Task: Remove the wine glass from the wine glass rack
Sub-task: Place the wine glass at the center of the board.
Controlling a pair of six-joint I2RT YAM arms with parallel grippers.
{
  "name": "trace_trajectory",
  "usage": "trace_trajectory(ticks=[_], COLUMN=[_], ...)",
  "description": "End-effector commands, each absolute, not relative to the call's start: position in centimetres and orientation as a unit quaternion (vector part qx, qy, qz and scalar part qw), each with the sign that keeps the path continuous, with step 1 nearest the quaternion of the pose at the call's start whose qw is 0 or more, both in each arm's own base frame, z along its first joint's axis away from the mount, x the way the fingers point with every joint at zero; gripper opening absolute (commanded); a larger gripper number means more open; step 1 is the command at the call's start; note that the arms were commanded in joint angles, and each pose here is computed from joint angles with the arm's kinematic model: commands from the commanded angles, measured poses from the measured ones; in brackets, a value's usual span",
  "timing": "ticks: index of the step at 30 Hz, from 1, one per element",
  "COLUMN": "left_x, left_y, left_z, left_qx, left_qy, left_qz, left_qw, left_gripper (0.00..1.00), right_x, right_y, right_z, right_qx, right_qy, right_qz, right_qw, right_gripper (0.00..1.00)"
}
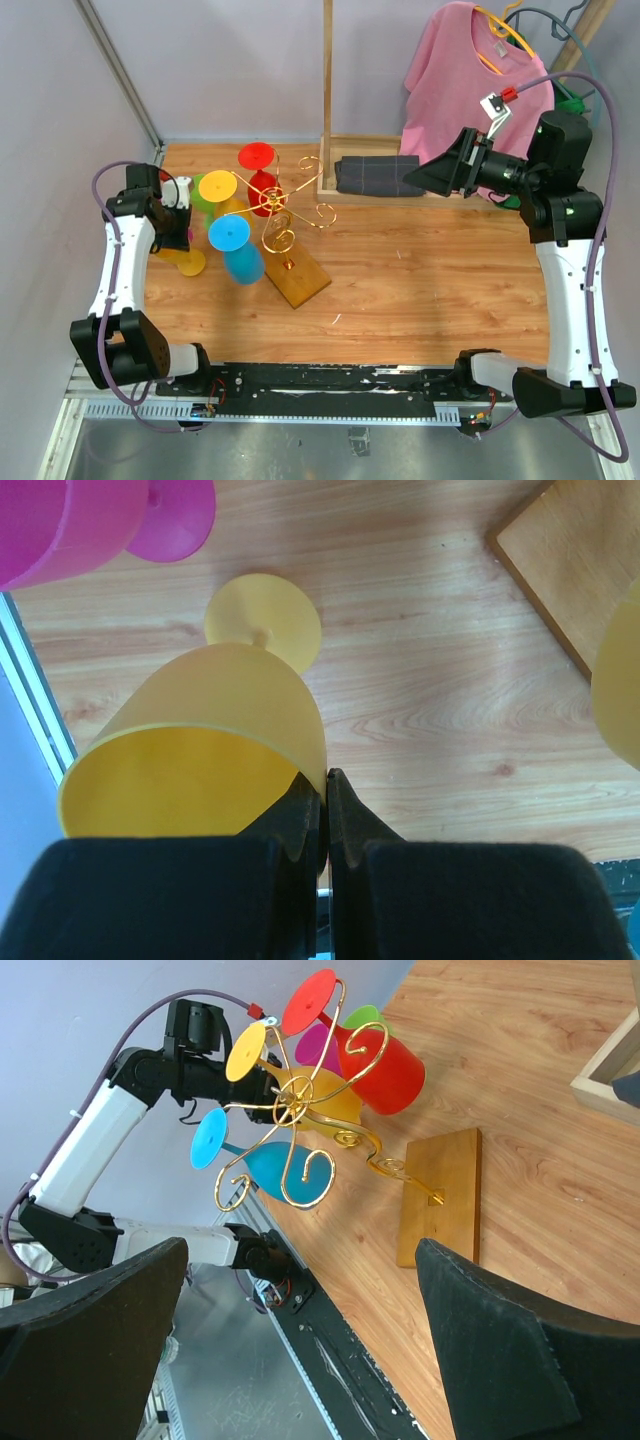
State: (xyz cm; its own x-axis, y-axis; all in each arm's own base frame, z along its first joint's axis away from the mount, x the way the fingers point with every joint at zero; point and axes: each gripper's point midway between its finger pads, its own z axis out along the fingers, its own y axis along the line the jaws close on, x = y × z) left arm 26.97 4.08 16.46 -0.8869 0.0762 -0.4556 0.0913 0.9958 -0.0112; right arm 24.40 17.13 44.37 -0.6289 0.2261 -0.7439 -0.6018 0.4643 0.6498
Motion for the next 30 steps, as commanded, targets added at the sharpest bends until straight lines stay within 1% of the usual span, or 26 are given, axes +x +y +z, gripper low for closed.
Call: trace_trajectory(ticks=[1,3,4,8,9,10,13,19,25,30], left_x=[28.1,28.5,28.6,28.9,29.0,29.0,28.9,28.9,29.1,29.4], left_y=[4.7,4.8,4.8,4.9,5.0,4.9,4.9,4.9,4.9,4.7], left_z=[17.7,17.8,17.8,18.1,18.0,18.0,17.9,18.2,19.6,21.9], left_qx=[0.034,0.034,0.032,0.031,0.031,0.031,0.033,0.033,0.030,0.028], left_qy=[0.968,0.968,0.968,0.968,0.968,0.968,0.969,0.968,0.963,0.956], left_qz=[-0.010,-0.009,-0.009,-0.008,-0.007,-0.007,-0.010,-0.007,-0.004,-0.008], left_qw=[0.248,0.248,0.249,0.248,0.248,0.247,0.246,0.250,0.266,0.291], left_gripper=[0.00,0.00,0.03,0.24,0.28,0.30,0.32,0.33,0.41,0.44], right_x=[23.5,23.4,23.4,23.3,23.2,23.2,23.1,22.9,22.8,22.8], right_y=[16.7,16.7,16.6,16.6,16.6,16.6,16.6,16.5,16.6,16.6], right_z=[44.9,44.9,44.8,44.9,44.9,44.9,45.0,45.1,45.1,45.0], right_qx=[-0.133,-0.133,-0.132,-0.132,-0.131,-0.132,-0.132,-0.132,-0.132,-0.132], right_qy=[0.742,0.741,0.742,0.741,0.741,0.741,0.740,0.739,0.739,0.739], right_qz=[0.502,0.502,0.502,0.502,0.502,0.502,0.503,0.503,0.504,0.504], right_qw=[0.425,0.425,0.425,0.426,0.426,0.427,0.426,0.428,0.427,0.427], right_gripper=[0.99,0.99,0.99,0.99,0.98,0.99,0.98,0.99,0.98,0.98])
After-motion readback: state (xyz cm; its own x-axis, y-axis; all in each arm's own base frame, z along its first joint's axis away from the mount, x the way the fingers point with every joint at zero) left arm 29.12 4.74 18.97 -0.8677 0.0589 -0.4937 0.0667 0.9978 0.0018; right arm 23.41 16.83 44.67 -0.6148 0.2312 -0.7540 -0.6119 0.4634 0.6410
